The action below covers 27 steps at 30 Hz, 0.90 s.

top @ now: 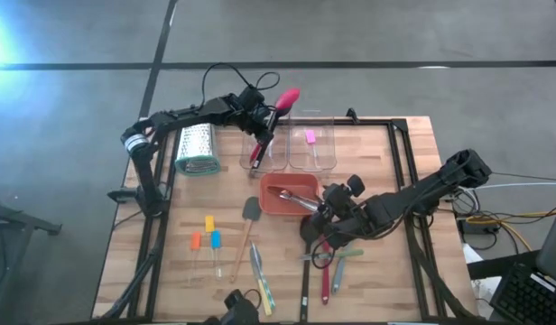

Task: Pick & Place Kitchen Items
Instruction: Put the red serving spoon into the left transparent bin, then put the green knife into the orange bin

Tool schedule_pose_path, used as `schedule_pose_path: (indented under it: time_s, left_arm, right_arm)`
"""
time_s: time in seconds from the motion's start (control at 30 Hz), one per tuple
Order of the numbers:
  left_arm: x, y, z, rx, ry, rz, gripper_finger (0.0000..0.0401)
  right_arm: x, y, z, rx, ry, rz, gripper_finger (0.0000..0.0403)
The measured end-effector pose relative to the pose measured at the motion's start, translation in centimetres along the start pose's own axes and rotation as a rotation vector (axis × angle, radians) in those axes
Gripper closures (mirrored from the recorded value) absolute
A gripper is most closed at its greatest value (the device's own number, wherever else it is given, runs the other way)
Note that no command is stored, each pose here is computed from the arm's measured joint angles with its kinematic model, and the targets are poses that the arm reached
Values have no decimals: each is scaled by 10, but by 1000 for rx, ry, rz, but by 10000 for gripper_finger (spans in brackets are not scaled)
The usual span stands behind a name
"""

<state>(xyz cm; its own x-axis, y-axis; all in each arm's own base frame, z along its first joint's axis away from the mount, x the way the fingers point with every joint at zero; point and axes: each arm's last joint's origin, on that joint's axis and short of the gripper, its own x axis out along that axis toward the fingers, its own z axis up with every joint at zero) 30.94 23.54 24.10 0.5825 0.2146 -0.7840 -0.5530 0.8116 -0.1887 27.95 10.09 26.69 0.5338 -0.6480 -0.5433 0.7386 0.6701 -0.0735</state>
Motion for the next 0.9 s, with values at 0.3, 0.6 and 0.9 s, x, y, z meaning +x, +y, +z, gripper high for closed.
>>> schedule_pose_path:
  time_s: [0.3, 0.6, 0.9]
  left_arm:
    - [18, 14, -5, -51, 38, -21, 322]
    - [21, 23, -5, -88, 34, -23, 317]
    - [21, 23, -3, -64, 21, -21, 173]
  right_arm:
    - [1, 0, -1, -3, 1, -2, 236]
    - [1, 0, -2, -5, 2, -3, 236]
    - [1, 0, -2, -5, 2, -3, 236]
